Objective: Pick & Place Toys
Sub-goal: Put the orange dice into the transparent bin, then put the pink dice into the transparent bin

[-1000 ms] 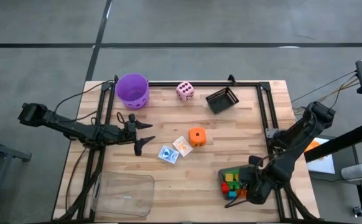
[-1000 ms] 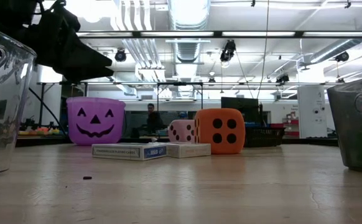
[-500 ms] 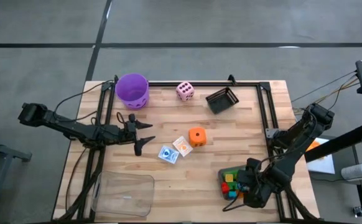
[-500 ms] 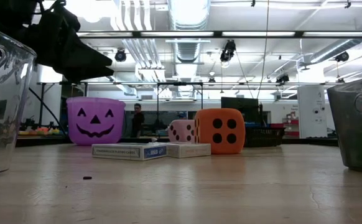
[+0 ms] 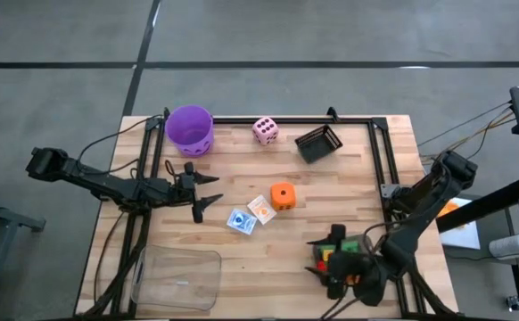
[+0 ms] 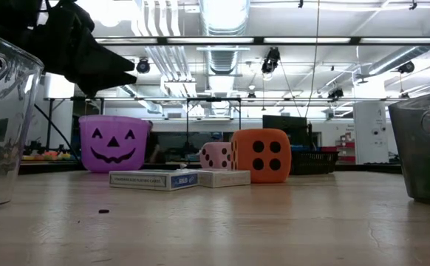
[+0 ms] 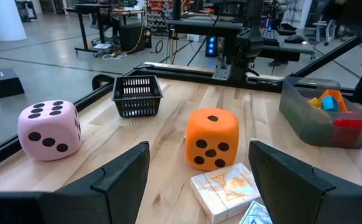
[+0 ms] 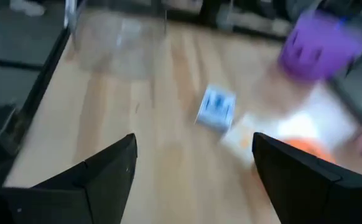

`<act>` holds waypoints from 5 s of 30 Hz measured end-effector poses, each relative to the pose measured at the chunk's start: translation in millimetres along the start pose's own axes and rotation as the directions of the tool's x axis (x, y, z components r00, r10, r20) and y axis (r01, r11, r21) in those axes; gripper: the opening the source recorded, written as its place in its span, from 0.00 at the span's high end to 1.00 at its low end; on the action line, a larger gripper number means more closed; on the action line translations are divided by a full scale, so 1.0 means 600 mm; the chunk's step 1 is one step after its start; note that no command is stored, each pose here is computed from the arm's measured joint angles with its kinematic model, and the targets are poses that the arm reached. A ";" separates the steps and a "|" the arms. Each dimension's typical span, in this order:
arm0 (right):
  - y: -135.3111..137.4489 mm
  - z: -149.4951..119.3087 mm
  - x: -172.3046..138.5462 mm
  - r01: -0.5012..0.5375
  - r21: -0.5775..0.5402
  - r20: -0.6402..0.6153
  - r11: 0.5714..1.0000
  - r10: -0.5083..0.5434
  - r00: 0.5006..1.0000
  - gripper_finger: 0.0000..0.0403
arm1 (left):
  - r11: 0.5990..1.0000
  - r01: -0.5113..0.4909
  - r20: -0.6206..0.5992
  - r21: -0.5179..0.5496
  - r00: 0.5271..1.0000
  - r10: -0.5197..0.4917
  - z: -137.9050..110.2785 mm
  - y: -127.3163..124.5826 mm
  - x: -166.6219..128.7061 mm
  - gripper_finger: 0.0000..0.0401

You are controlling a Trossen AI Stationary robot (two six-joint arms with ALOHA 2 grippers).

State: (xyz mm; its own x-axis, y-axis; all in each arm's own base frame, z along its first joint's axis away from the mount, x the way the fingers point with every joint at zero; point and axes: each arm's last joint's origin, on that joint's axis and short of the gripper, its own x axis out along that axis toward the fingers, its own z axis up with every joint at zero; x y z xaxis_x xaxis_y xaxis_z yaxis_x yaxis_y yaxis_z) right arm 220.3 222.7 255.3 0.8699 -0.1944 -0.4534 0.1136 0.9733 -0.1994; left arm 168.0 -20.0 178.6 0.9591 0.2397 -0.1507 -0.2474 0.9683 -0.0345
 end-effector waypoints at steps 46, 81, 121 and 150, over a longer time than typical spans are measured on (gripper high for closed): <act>-0.246 -0.053 0.249 0.042 -0.128 -0.483 0.991 -0.100 0.870 0.22 | 1.000 0.005 -0.001 0.030 1.000 -0.005 0.000 -0.001 -0.001 0.30; -0.243 -0.034 0.262 0.126 -0.195 -0.378 0.973 -0.193 0.905 0.82 | 1.000 0.005 -0.002 0.028 1.000 -0.005 0.000 -0.001 -0.001 0.30; -0.070 0.152 0.462 -0.646 -0.144 0.207 0.750 0.661 0.721 0.89 | 0.979 -0.171 -0.083 0.114 0.980 0.181 -0.011 0.017 -0.018 0.30; -0.048 0.215 0.438 -0.723 -0.341 0.290 0.601 0.799 0.527 0.32 | 0.981 -0.166 -0.086 0.095 0.981 0.174 -0.011 0.017 -0.018 0.30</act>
State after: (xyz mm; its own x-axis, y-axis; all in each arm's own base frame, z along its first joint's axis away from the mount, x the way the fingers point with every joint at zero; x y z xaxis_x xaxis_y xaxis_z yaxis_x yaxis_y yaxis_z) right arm 507.6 159.6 254.3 0.6882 0.7105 -0.1467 -0.7245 0.6836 -0.0883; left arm 154.1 -13.4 173.3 0.8857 0.3979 -0.2389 -0.3891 0.9172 0.0852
